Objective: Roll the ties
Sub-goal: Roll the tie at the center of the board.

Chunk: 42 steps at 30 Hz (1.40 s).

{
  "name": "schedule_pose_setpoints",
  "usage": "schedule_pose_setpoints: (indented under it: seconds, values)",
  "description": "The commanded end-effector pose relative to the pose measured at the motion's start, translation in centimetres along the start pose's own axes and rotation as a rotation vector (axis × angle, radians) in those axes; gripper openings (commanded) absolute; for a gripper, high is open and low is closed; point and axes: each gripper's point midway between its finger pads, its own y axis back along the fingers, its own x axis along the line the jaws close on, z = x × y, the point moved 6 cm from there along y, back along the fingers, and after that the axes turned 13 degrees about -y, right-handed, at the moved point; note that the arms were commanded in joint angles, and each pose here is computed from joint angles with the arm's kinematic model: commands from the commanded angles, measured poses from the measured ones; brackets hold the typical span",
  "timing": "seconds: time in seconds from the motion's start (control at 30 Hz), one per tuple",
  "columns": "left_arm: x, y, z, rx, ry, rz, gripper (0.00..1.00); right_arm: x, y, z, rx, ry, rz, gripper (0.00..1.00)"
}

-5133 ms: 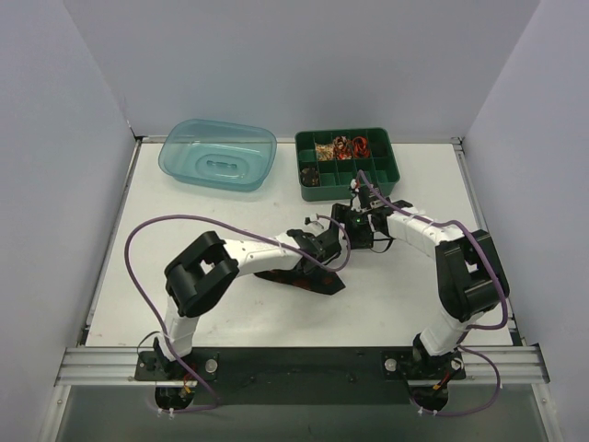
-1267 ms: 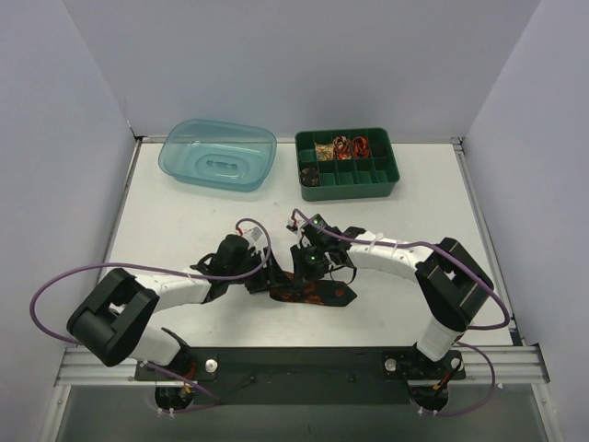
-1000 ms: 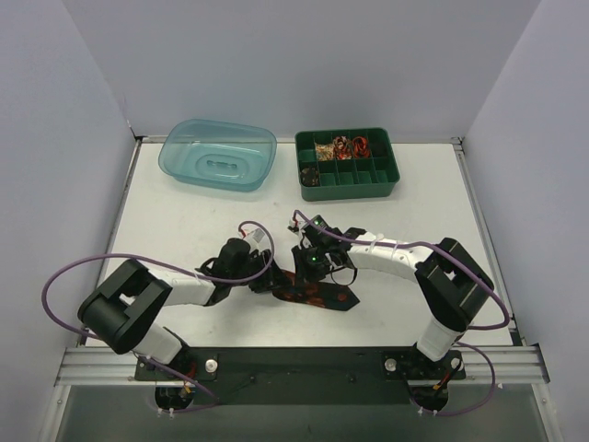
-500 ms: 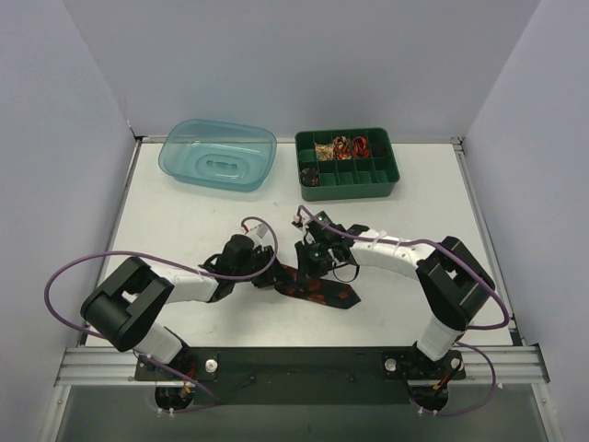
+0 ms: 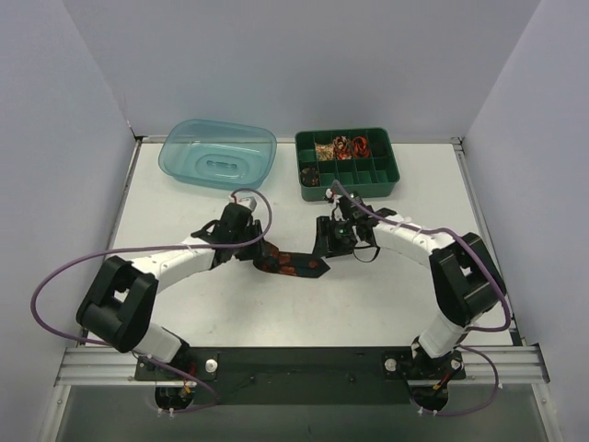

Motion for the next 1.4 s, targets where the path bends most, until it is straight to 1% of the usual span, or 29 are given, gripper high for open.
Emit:
schedule_pose_setpoints:
  seconds: [0.0,0.07,0.1,0.13,0.17,0.2,0.23,0.3,0.33,0.43,0.67,0.7,0.77,0.9,0.93,1.13,1.27,1.37]
  values:
    - [1.9,1.3,1.0,0.094,-0.153,0.177,0.00,0.9,2.4,1.6,-0.066,0.006,0.042,0.47]
    - [1.7,1.2,2.0,0.112,-0.175,0.198,0.00,0.4,2.7,1.9,-0.079,-0.010,0.037,0.50]
    - [2.2,1.2,1.7,0.151,-0.206,0.227,0.00,0.2,2.7,1.8,-0.077,-0.023,0.033,0.52]
    - [2.2,1.2,2.0,0.162,-0.218,0.237,0.00,0.0,2.7,1.9,-0.080,-0.027,0.032,0.56]
    - [2.0,1.3,2.6,0.160,-0.229,0.246,0.00,-0.1,2.9,1.9,-0.084,-0.031,0.032,0.58]
    - [2.3,1.4,2.4,0.185,-0.247,0.277,0.00,-0.3,2.9,2.0,-0.088,-0.038,0.029,0.60]
    - [2.3,1.4,2.6,0.191,-0.255,0.289,0.00,-0.4,3.0,2.0,-0.095,-0.041,0.025,0.66]
    - [2.2,1.6,2.8,0.202,-0.287,0.315,0.00,-0.7,3.1,2.1,-0.107,-0.046,0.013,0.71]
    - [2.2,1.6,2.8,0.209,-0.293,0.329,0.00,-0.8,3.2,2.1,-0.112,-0.053,0.007,0.76]
    - [1.9,1.7,2.9,0.225,-0.337,0.386,0.00,-1.2,3.4,2.2,-0.126,-0.058,-0.004,0.82]
    - [0.3,1.1,1.9,0.266,-0.451,0.517,0.00,-2.4,3.8,2.4,-0.154,-0.106,-0.032,0.85]
    - [0.5,0.9,1.6,0.274,-0.463,0.563,0.00,-2.6,3.8,2.5,-0.158,-0.114,-0.033,0.86]
    - [-0.4,0.8,1.3,0.262,-0.499,0.600,0.00,-3.2,4.0,2.6,-0.164,-0.140,-0.044,0.86]
    - [-1.7,-0.1,-0.2,0.291,-0.556,0.654,0.00,-3.9,4.2,2.7,-0.174,-0.167,-0.052,0.87]
    - [-2.6,-0.3,-0.3,0.282,-0.571,0.647,0.00,-4.0,4.2,2.6,-0.171,-0.169,-0.054,0.88]
    - [-5.0,-2.1,-2.1,0.315,-0.630,0.684,0.00,-4.4,4.2,2.4,-0.174,-0.180,-0.065,0.90]
    - [-6.6,-3.0,-2.9,0.311,-0.647,0.654,0.00,-4.7,4.1,2.2,-0.165,-0.185,-0.072,0.90]
    - [-7.4,-3.4,-3.4,0.310,-0.633,0.610,0.00,-4.8,4.0,2.0,-0.161,-0.187,-0.073,0.90]
